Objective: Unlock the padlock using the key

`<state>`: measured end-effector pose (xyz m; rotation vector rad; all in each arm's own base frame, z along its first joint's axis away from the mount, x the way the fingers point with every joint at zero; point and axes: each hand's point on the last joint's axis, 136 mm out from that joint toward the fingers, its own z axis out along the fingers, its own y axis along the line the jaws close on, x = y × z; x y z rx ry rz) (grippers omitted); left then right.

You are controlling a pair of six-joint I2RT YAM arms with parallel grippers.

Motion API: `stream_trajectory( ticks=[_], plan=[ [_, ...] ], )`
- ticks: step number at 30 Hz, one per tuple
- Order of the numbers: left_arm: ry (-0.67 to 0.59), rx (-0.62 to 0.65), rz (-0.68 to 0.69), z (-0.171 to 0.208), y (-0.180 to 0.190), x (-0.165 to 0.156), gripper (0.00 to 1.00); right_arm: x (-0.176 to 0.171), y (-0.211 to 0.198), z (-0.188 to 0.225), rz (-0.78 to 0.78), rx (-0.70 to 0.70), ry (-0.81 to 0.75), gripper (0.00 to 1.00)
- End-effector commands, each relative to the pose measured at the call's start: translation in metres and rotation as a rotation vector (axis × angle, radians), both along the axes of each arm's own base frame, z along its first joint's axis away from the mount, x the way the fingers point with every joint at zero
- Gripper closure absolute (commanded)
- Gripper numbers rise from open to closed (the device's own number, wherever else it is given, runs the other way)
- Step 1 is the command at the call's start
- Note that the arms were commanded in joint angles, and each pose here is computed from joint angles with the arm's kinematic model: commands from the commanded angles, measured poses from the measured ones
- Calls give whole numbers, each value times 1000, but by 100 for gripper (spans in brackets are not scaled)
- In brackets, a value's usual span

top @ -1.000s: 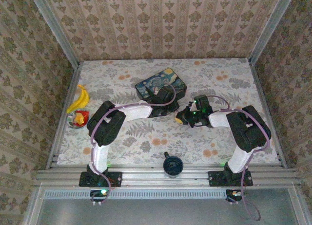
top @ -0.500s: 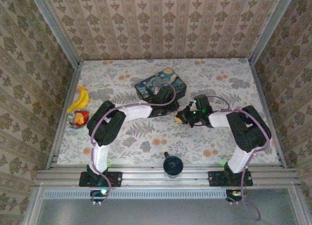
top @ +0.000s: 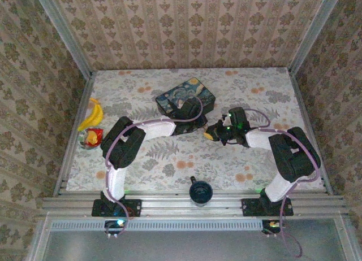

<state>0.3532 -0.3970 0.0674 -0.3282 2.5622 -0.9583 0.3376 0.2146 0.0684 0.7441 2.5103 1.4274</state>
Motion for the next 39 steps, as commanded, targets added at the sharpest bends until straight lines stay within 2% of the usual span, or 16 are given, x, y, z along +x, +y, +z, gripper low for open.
stream_trajectory(
  ticks=[1, 10, 23, 32, 39],
  plan=[
    [51, -37, -63, 0, -19, -16, 100, 30, 4, 47, -11, 52, -158, 100],
    [72, -75, -58, 3, -27, -16, 100, 28, 10, 33, -20, -27, -195, 100],
    [82, -116, -37, 8, -22, -16, 100, 25, -12, -2, -92, -110, -261, 100],
    [86, -106, -30, 4, -17, -18, 100, 33, -12, 7, -68, -76, -305, 100],
    [88, -107, -36, 2, -18, -18, 100, 38, -4, 13, -60, 22, -296, 100]
  ],
)
